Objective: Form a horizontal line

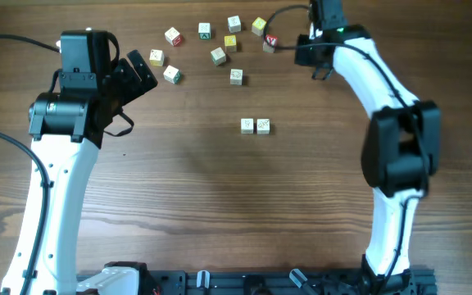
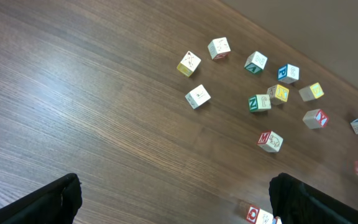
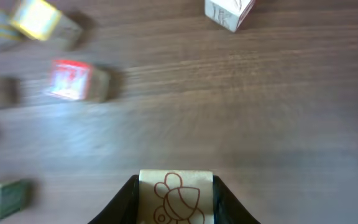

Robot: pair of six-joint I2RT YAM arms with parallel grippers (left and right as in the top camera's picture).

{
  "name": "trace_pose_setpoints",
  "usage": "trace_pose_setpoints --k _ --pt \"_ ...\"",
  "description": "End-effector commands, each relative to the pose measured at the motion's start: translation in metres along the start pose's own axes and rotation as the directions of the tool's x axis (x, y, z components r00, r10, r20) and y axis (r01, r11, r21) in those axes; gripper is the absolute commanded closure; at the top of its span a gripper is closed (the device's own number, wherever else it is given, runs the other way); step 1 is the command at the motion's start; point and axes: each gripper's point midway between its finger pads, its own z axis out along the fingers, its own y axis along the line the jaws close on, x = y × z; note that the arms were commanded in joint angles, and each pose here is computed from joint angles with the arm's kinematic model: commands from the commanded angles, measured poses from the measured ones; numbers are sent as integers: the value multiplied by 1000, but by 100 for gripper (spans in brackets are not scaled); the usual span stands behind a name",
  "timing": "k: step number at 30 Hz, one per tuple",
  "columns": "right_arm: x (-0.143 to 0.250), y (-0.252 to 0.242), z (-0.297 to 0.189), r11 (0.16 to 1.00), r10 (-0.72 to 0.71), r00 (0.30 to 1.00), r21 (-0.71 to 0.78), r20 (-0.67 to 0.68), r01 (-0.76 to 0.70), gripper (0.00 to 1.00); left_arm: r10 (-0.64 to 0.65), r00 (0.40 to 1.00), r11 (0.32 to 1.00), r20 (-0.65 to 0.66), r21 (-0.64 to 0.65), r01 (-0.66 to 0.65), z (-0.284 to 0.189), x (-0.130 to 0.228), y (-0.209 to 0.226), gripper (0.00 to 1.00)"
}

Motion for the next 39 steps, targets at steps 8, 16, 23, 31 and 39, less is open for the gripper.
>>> trace_pose_setpoints --k 8,16,23,31,39 --pt "-11 32 -119 980 53 998 -194 32 -46 85 -15 1000 1000 10 12 15 -5 -2 0 0" --pt "20 39 -141 983 12 998 -180 -56 -22 85 -15 1000 1000 10 12 15 -5 -2 0 0" --pt "64 37 -123 996 -67 985 -70 -159 57 85 -15 1000 1000 10 12 15 -5 -2 0 0" --pt "122 20 -67 1000 -13 968 0 -251 13 85 -15 1000 1000 10 12 15 -5 -2 0 0" --pt "176 28 -19 996 -8 964 -86 -265 -15 85 -15 1000 1000 10 12 15 -5 -2 0 0"
